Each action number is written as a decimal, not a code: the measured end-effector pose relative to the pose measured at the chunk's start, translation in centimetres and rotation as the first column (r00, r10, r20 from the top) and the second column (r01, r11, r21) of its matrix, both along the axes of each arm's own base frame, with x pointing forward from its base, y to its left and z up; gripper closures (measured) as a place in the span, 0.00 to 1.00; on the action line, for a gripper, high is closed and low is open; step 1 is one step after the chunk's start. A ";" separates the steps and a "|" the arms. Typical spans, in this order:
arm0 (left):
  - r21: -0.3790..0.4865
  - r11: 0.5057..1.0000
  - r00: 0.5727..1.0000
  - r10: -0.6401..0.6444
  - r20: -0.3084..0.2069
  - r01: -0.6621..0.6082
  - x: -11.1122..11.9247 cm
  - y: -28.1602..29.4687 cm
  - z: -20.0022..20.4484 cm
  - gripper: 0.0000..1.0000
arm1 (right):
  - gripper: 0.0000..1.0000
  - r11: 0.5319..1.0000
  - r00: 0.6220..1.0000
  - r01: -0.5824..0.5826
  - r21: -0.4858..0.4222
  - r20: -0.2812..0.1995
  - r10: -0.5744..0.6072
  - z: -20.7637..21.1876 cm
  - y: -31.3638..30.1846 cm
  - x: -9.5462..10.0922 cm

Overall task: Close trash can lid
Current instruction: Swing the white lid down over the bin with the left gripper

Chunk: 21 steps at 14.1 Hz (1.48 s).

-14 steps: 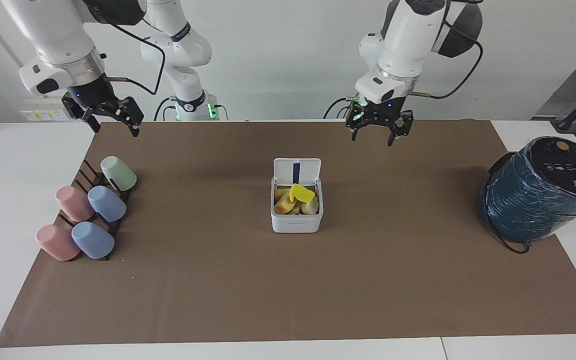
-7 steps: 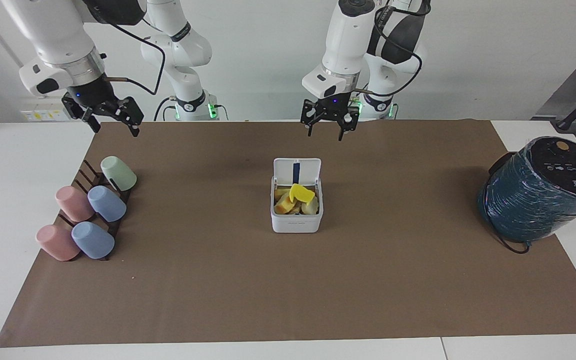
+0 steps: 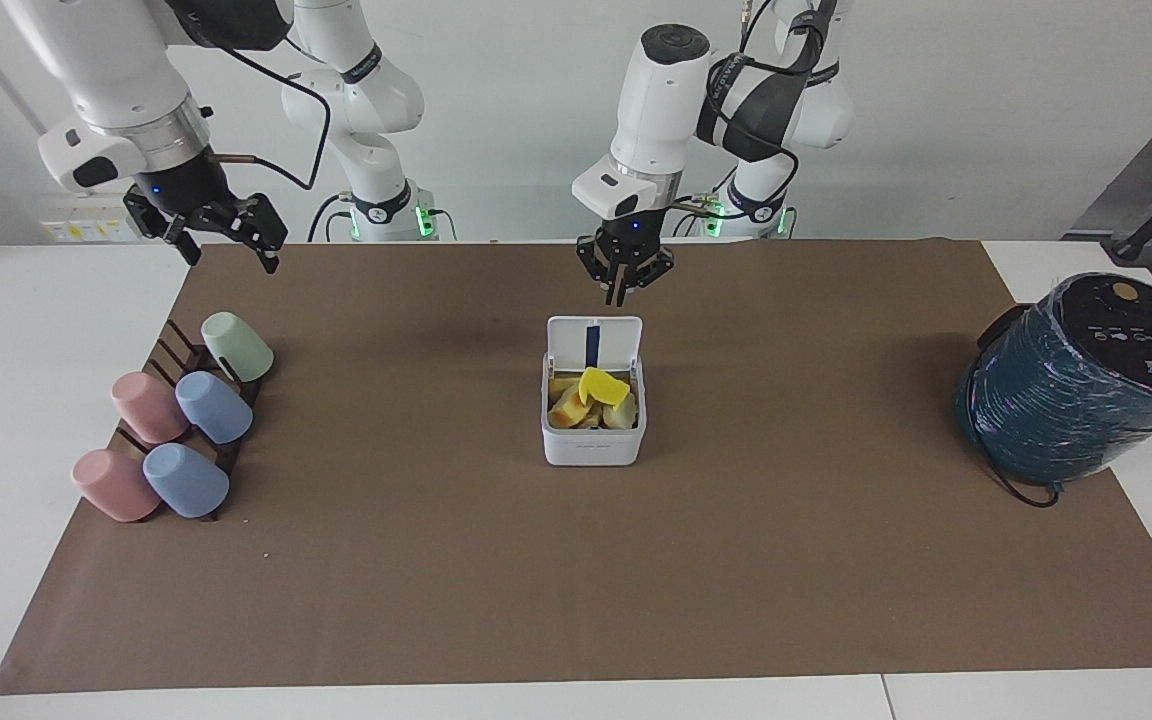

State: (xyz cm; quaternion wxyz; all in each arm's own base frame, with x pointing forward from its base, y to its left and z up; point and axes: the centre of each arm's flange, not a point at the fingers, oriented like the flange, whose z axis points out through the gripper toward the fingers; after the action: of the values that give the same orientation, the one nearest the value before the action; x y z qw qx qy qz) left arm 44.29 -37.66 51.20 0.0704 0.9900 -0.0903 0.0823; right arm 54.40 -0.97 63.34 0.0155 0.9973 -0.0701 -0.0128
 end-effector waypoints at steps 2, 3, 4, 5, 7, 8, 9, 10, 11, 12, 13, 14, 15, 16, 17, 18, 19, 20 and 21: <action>-0.014 1.000 1.000 0.007 0.018 -0.007 0.7 -0.1 -0.5 0.99 | 0.00 1.000 1.000 0.000 0.000 0.000 0.000 0.0 0.0 0.0; -0.022 1.000 1.000 0.011 0.028 -0.010 1.1 -0.2 -0.9 0.99 | 0.00 1.000 1.000 0.000 0.000 0.000 0.000 0.0 0.0 0.0; -0.032 0.999 0.999 0.014 0.041 -0.013 1.5 -0.4 -1.3 0.99 | 0.00 1.000 1.000 0.000 0.000 0.000 0.000 0.0 0.0 0.0; -0.044 0.999 0.998 0.017 0.057 -0.015 1.9 -0.6 -1.8 0.99 | 0.00 1.000 1.000 0.000 0.000 0.000 0.000 0.0 0.0 0.0; -0.070 0.997 0.996 0.030 0.089 -0.023 3.1 -0.9 -2.9 0.99 | 0.00 1.000 1.000 0.000 0.000 0.000 0.000 0.0 0.0 0.0; -0.081 0.996 0.994 0.042 0.104 -0.033 3.8 -0.7 -3.4 0.99 | 0.00 1.000 1.000 0.000 0.000 0.000 0.000 0.0 0.0 0.0; -0.090 0.995 0.992 0.054 0.116 -0.044 4.5 -0.4 -3.9 0.99 | 0.00 1.000 1.000 0.000 0.000 0.000 0.000 0.0 0.0 0.0; -0.096 0.994 0.990 0.063 0.124 -0.051 5.0 -0.2 -4.2 0.99 | 0.00 1.000 1.000 0.000 0.000 0.000 0.000 0.0 0.0 0.0; -0.099 0.993 0.989 0.070 0.129 -0.057 5.4 0.0 -4.5 0.99 | 0.00 1.000 1.000 0.000 0.000 0.000 0.000 0.0 0.0 0.0; -0.101 0.993 0.988 0.077 0.132 -0.063 5.7 0.3 -4.7 0.99 | 0.00 1.000 1.000 0.000 0.000 0.000 0.000 0.0 0.0 0.0; -0.103 0.992 0.987 0.081 0.135 -0.068 6.1 0.4 -5.0 0.99 | 0.00 1.000 1.000 0.000 0.000 0.000 0.000 0.0 0.0 0.0; -0.106 0.992 0.987 0.084 0.139 -0.070 6.3 0.4 -5.5 0.99 | 0.00 1.000 1.000 0.000 0.000 0.000 0.000 0.0 0.0 0.0; -0.108 0.992 0.986 0.086 0.143 -0.071 6.6 0.3 -6.0 0.99 | 0.00 1.000 1.000 0.000 0.000 0.000 0.000 0.0 0.0 0.0; -0.111 0.991 0.985 0.086 0.148 -0.070 6.8 0.1 -6.8 0.99 | 0.00 1.000 1.000 0.000 0.000 0.000 0.000 0.0 0.0 0.0; -0.114 0.991 0.984 0.086 0.153 -0.069 7.1 -0.2 -7.6 0.99 | 0.00 1.000 1.000 0.000 0.000 0.000 0.000 0.0 0.0 0.0; -0.115 0.991 0.984 0.086 0.155 -0.068 7.3 -0.4 -8.5 0.99 | 0.00 1.000 1.000 0.000 0.000 0.000 0.000 0.0 0.0 0.0; -0.113 0.991 0.984 0.085 0.154 -0.068 7.5 -0.6 -9.1 0.99 | 0.00 1.000 1.000 0.000 0.000 0.000 0.000 0.0 0.0 0.0; -0.114 0.991 0.984 0.085 0.155 -0.067 7.6 -0.7 -9.6 0.99 | 0.00 1.000 1.000 0.000 0.000 0.000 0.000 0.0 0.0 0.0; -0.113 0.991 0.984 0.084 0.154 -0.067 7.8 -0.9 -9.9 0.99 | 0.00 1.000 1.000 0.000 0.000 0.000 0.000 0.0 0.0 0.0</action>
State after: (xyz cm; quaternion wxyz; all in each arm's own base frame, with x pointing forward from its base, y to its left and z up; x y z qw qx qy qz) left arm 52.06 -38.52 41.33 0.1127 0.9778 -0.0533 0.1683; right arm 54.40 -0.97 63.34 0.0155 0.9973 -0.0701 -0.0128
